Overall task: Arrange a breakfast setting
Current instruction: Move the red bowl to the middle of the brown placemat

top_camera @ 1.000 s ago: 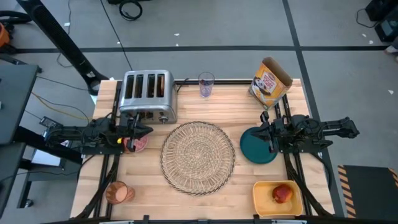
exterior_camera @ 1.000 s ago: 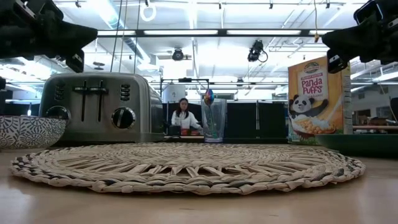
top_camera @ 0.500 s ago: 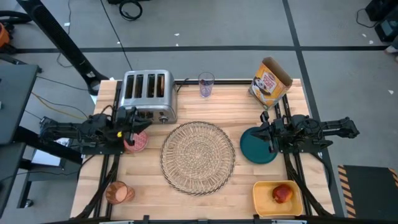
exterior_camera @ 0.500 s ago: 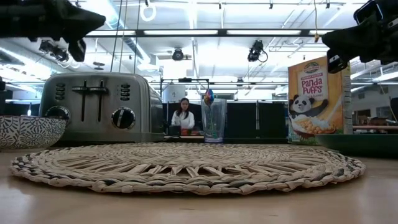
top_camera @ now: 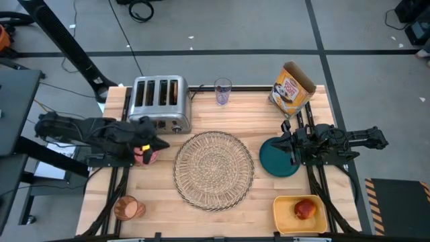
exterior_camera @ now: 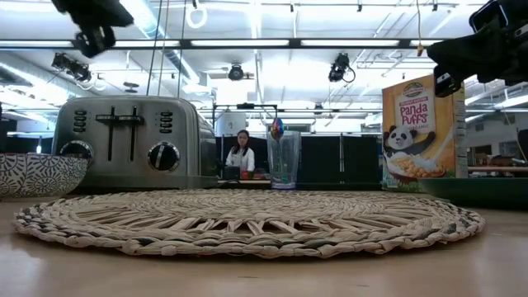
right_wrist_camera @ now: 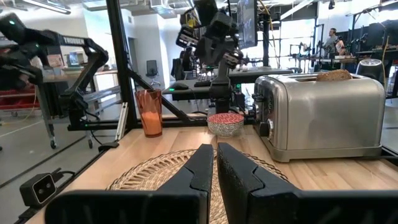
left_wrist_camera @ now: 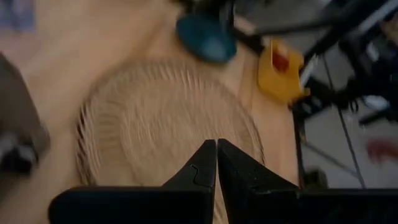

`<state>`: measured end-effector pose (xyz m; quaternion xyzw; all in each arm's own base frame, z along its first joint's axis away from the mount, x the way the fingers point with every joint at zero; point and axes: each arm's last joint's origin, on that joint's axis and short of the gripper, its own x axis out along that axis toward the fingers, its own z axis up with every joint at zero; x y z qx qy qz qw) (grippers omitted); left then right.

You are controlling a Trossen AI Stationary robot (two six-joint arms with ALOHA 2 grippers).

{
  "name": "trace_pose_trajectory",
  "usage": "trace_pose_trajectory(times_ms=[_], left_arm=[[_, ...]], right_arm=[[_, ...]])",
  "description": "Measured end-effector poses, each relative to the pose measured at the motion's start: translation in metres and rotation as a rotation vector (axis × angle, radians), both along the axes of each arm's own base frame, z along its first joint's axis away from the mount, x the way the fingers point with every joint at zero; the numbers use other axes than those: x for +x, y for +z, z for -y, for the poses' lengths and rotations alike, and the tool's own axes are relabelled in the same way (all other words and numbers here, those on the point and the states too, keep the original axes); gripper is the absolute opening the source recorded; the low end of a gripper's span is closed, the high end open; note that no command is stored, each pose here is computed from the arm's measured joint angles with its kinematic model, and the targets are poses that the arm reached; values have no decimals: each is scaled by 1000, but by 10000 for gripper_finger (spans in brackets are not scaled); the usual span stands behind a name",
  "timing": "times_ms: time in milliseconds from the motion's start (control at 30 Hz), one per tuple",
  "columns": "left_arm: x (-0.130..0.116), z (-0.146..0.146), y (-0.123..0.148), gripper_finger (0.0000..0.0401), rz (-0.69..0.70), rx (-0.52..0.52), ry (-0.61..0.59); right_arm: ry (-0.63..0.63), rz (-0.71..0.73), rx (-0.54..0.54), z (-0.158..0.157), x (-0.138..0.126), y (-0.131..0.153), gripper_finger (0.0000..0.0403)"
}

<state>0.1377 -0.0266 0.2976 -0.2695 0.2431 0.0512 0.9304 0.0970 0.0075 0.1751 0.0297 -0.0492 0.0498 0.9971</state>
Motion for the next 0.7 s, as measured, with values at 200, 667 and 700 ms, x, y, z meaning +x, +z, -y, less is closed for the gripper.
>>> trace_pose_trajectory(times_ms=[200, 667, 700], left_arm=[[6, 20, 25, 22, -189, -132, -62], [22, 41, -34, 30, -601, -283, 208], [23, 39, -40, 36, -621, -288, 234]], right_arm=[[0, 0, 0, 0, 0, 0, 32], [-109, 200, 124, 4, -4, 19, 32], [-109, 233, 167, 4, -5, 22, 32]])
